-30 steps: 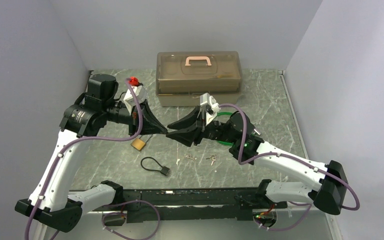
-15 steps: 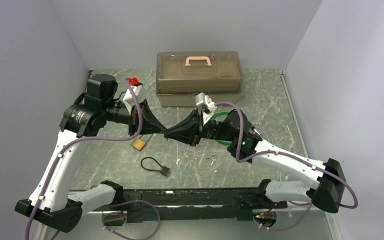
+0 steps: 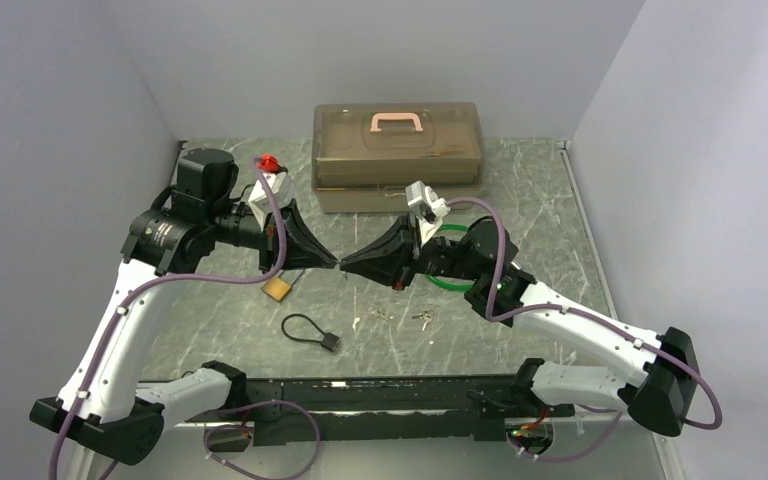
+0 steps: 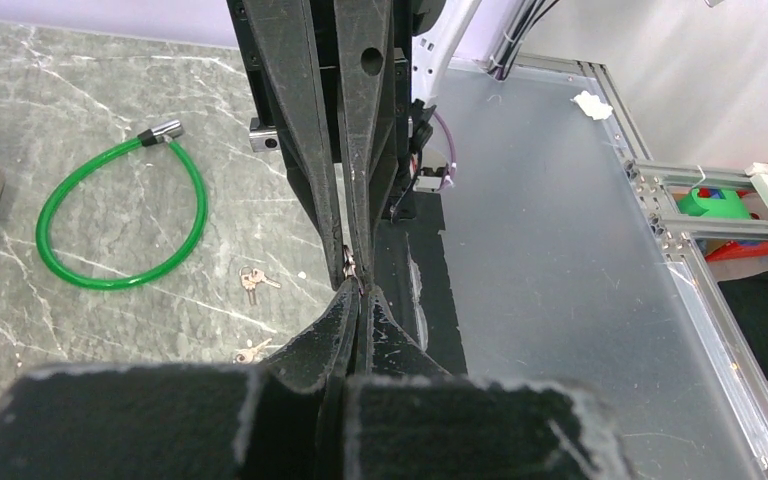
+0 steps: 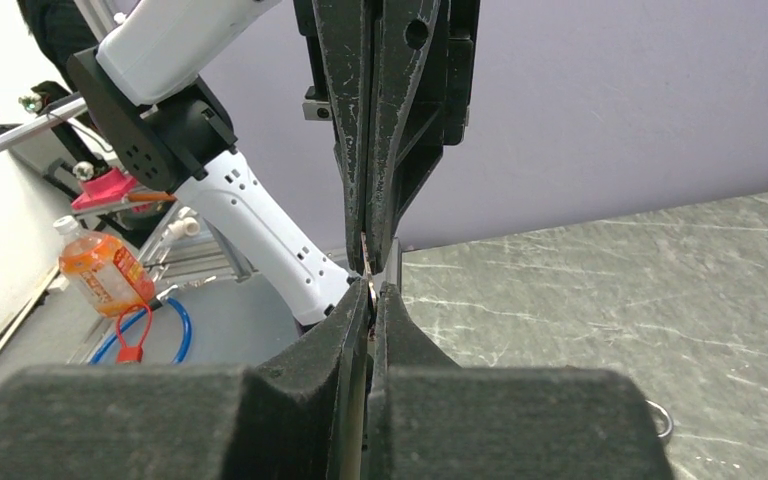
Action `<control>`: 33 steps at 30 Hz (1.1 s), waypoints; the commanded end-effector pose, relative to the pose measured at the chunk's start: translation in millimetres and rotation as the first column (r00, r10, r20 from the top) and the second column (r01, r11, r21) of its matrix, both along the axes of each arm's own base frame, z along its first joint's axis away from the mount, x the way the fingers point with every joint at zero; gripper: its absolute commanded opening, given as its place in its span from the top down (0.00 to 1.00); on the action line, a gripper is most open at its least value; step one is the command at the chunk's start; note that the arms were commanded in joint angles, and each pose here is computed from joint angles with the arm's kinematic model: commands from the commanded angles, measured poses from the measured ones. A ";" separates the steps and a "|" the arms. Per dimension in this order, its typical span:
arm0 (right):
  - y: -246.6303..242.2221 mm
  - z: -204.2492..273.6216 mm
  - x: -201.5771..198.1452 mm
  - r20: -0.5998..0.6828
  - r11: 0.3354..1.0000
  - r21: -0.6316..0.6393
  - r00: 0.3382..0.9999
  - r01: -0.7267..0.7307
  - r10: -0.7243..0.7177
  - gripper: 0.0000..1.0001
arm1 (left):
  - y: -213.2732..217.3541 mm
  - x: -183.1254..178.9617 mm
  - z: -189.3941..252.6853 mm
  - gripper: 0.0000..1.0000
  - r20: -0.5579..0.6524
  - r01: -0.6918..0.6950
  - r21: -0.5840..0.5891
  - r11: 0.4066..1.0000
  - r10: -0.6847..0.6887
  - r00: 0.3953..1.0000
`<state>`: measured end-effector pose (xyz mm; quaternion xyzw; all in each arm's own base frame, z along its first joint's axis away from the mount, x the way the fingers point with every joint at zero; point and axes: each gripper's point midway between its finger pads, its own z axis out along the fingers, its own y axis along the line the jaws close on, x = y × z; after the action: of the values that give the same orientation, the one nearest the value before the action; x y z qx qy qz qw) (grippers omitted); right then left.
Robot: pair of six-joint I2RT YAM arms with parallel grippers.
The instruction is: Unlock with the key
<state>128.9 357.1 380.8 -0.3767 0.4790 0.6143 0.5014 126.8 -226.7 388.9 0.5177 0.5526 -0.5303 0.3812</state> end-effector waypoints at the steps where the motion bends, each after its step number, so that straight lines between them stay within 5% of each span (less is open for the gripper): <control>1: -10.6 29.1 -4.2 0.037 0.997 0.075 0.999 -0.016 0.014 1.00 | 2.0 -11.3 5.6 0.98 -0.017 0.027 -0.018 0.999 -0.028 0.999; 5: -8.9 23.6 -5.9 0.025 0.998 0.048 0.999 -0.035 0.034 1.00 | 2.2 -8.8 6.3 0.79 -0.013 0.008 -0.010 1.000 -0.008 1.000; 9: -8.7 14.6 -9.5 0.015 0.998 0.003 0.998 -0.057 0.057 1.00 | 2.6 -1.5 7.2 0.47 -0.002 -0.031 0.009 0.999 0.032 1.000; 10: -8.5 11.1 -9.8 0.009 0.998 -0.012 0.998 -0.059 0.059 1.00 | 3.0 0.8 6.5 0.35 0.003 -0.045 0.017 0.999 0.045 0.999; 11: -8.6 7.9 -9.9 0.005 0.998 -0.028 0.998 -0.059 0.059 1.00 | 3.5 3.2 6.0 0.11 0.010 -0.059 0.025 0.998 0.058 0.998; 12: -9.1 2.8 -9.6 -0.008 0.997 -0.053 0.998 -0.056 0.056 1.00 | 4.6 6.0 5.5 0.02 0.026 -0.073 0.034 0.997 0.072 0.997; 17: -17.9 -21.8 -6.4 -0.059 0.990 -0.142 0.998 -0.008 -0.001 1.00 | 19.4 28.0 -26.9 0.00 0.179 -0.153 0.138 0.979 0.127 0.976; 23: -40.5 -60.7 -5.3 -0.175 0.975 -0.217 0.981 0.046 -0.085 1.00 | 60.8 46.9 -159.8 0.01 0.299 -0.128 0.489 0.863 -0.028 0.954; 33: -76.1 -66.5 3.3 -0.213 0.953 -0.240 0.947 0.187 -0.240 1.00 | 68.3 36.5 -266.9 0.00 0.160 0.151 0.612 0.776 -0.309 0.938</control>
<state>128.8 291.8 304.3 -0.3213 0.6282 0.5525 0.4438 162.7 -160.1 148.9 0.6774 0.6270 -0.3133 0.2231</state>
